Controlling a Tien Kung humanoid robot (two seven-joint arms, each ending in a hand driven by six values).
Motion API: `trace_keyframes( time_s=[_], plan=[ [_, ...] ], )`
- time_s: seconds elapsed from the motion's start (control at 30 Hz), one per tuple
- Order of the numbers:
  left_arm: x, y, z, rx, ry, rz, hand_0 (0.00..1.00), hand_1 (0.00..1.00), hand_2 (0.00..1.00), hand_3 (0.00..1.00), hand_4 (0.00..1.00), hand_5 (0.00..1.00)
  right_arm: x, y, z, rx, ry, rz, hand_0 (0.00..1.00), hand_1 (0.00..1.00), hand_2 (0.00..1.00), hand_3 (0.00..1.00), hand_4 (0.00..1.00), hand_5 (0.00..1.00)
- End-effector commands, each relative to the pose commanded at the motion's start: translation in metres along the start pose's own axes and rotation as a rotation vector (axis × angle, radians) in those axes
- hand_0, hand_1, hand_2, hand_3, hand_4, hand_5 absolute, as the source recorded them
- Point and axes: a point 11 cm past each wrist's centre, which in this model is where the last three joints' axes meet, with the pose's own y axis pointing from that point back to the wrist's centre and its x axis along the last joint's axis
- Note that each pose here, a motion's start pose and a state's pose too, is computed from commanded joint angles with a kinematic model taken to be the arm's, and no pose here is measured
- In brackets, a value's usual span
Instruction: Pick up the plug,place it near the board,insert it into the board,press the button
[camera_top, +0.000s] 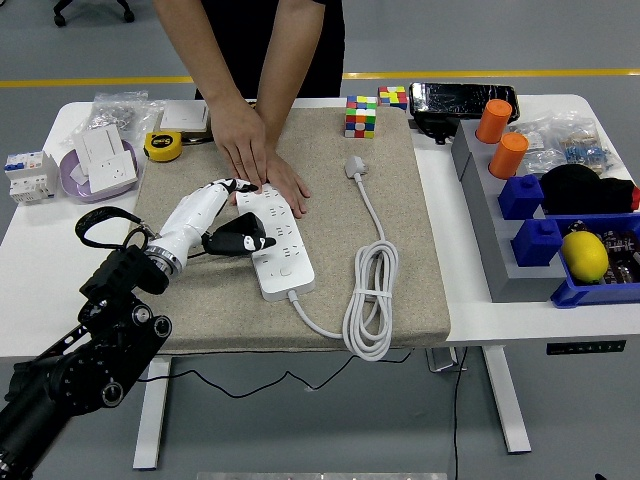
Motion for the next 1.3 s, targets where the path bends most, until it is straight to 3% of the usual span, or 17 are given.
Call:
trace_keyframes(
  time_s=[0.37, 0.4, 0.57, 0.6, 0.77, 0.8, 0.97, 1.0, 1.17, 1.2, 1.3],
  plan=[
    [-0.008, 0.003, -0.010, 0.022, -0.084, -0.001, 0.781, 0.823, 0.703, 0.674, 0.998, 0.359, 0.002, 0.000, 0.001, -0.003, 0.003, 0.003, 0.826, 0.751, 0.747, 0.788, 0.998, 0.931],
    [-0.008, 0.003, -0.011, 0.021, -0.085, 0.003, 0.715, 0.739, 0.632, 0.598, 0.998, 0.362, 0.002, 0.000, 0.001, -0.003, 0.004, 0.003, 0.827, 0.751, 0.748, 0.788, 0.998, 0.931],
    [-0.007, 0.003, -0.010, 0.016, -0.081, 0.026, 0.715, 0.739, 0.632, 0.598, 0.998, 0.362, 0.001, 0.000, 0.002, -0.005, 0.006, 0.001, 0.827, 0.751, 0.748, 0.788, 0.998, 0.931],
    [-0.007, 0.003, -0.010, 0.018, -0.078, 0.028, 0.582, 0.613, 0.477, 0.481, 0.893, 0.435, 0.001, 0.000, 0.002, -0.005, 0.006, 0.001, 0.826, 0.751, 0.748, 0.788, 0.998, 0.931],
    [-0.009, 0.004, -0.014, 0.031, -0.070, 0.023, 0.582, 0.613, 0.477, 0.481, 0.893, 0.435, 0.001, 0.000, 0.003, -0.005, 0.007, 0.002, 0.826, 0.751, 0.748, 0.788, 0.998, 0.931],
    [-0.010, 0.004, -0.014, 0.031, -0.071, 0.024, 0.406, 0.440, 0.383, 0.423, 0.780, 0.450, 0.001, 0.000, 0.003, -0.005, 0.007, 0.002, 0.826, 0.751, 0.748, 0.788, 0.998, 0.931],
    [-0.006, 0.003, -0.014, 0.029, -0.101, 0.053, 0.406, 0.440, 0.383, 0.423, 0.780, 0.450, 0.001, 0.000, 0.001, -0.003, 0.005, 0.002, 0.826, 0.751, 0.748, 0.788, 0.998, 0.931],
    [-0.005, 0.002, -0.014, 0.029, -0.105, 0.058, 0.356, 0.297, 0.331, 0.397, 0.497, 0.277, 0.001, 0.000, 0.001, -0.003, 0.005, 0.001, 0.827, 0.751, 0.748, 0.788, 0.998, 0.931],
    [-0.002, 0.002, -0.014, 0.024, -0.119, 0.074, 0.356, 0.297, 0.331, 0.397, 0.497, 0.277, 0.001, 0.000, 0.000, -0.001, 0.001, 0.001, 0.827, 0.751, 0.748, 0.788, 0.998, 0.931],
    [-0.001, 0.002, -0.014, 0.023, -0.119, 0.076, 0.342, 0.276, 0.296, 0.335, 0.437, 0.178, 0.001, 0.000, 0.000, -0.001, 0.001, 0.001, 0.827, 0.752, 0.748, 0.788, 0.998, 0.931],
    [0.002, 0.002, -0.013, 0.017, -0.121, 0.081, 0.342, 0.276, 0.296, 0.335, 0.437, 0.178, 0.001, 0.000, 0.000, -0.001, 0.001, 0.001, 0.827, 0.752, 0.748, 0.788, 0.998, 0.931]
  ],
)
